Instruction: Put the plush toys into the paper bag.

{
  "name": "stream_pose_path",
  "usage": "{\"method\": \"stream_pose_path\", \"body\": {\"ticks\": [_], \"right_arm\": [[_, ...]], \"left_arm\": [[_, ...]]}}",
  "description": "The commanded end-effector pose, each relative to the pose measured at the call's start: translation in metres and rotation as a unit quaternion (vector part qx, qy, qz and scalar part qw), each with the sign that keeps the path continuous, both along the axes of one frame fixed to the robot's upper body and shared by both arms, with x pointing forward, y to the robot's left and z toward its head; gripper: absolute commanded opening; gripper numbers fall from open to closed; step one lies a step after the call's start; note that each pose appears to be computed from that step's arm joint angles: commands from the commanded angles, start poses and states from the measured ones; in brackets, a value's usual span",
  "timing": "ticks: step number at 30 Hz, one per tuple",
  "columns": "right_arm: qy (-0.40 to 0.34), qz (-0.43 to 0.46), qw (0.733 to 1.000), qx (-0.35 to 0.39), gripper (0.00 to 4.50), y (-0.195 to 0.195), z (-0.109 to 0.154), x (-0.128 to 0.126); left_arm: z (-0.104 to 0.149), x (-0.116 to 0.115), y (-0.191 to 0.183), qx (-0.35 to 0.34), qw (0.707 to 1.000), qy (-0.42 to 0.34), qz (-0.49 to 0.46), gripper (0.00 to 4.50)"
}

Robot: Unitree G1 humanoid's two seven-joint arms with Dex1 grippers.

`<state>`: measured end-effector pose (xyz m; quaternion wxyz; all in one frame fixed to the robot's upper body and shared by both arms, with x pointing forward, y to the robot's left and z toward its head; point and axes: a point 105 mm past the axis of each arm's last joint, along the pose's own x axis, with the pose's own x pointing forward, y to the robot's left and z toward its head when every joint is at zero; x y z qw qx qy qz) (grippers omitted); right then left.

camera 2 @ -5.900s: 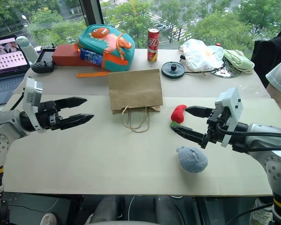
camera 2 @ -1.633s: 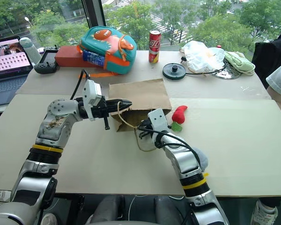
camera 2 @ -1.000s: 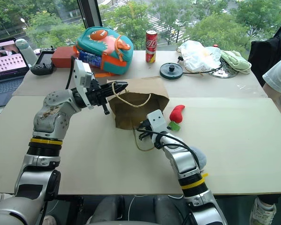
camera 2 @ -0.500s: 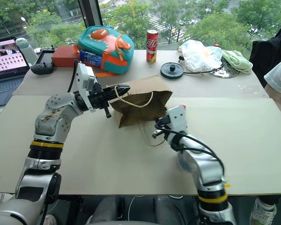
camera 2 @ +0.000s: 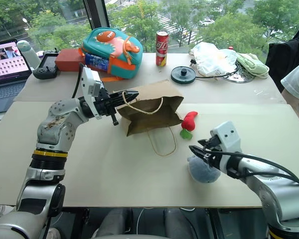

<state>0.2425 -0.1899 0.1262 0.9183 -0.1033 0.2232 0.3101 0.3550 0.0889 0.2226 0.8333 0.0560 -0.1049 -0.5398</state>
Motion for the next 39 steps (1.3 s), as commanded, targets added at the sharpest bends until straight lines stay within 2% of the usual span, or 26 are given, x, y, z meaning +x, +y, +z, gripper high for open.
{"method": "stream_pose_path", "body": {"ticks": [1, 3, 14, 17, 19, 26, 28, 35, 39], "right_arm": [[0.006, 0.023, 1.000, -0.015, 3.82, -0.001, 0.002, -0.010], [0.011, 0.034, 0.999, -0.014, 4.46, 0.002, 0.001, -0.016], [0.054, 0.020, 0.997, -0.058, 4.46, -0.005, -0.025, -0.023], [0.051, 0.038, 0.997, -0.047, 3.81, 0.002, -0.024, -0.025], [0.044, 0.039, 0.998, -0.037, 3.05, 0.004, -0.021, -0.023], [0.037, 0.045, 0.998, -0.029, 0.81, 0.008, -0.017, -0.021], [0.022, 0.042, 0.999, -0.016, 0.81, 0.009, -0.009, -0.018], [-0.065, 0.049, 0.991, 0.107, 0.81, 0.029, 0.049, 0.001], [-0.071, 0.045, 0.985, 0.148, 0.81, 0.045, 0.061, 0.012]], "left_arm": [[0.013, -0.004, 0.000, -0.004, 1.000, -0.025, -0.009, 0.00], [0.012, -0.006, 0.000, -0.002, 1.000, -0.022, -0.014, 0.00], [0.010, -0.005, 0.002, 0.005, 1.000, -0.017, -0.021, 0.00], [0.010, -0.004, 0.003, 0.006, 1.000, -0.017, -0.019, 0.00], [0.010, -0.004, 0.003, 0.006, 1.000, -0.017, -0.019, 0.00], [0.010, -0.004, 0.003, 0.007, 1.000, -0.018, -0.020, 0.00], [0.009, -0.005, 0.003, 0.011, 0.999, -0.018, -0.025, 0.00], [0.004, -0.008, 0.003, 0.019, 0.999, -0.014, -0.040, 0.00], [0.005, -0.008, 0.002, 0.017, 0.999, -0.014, -0.041, 0.00]]}}
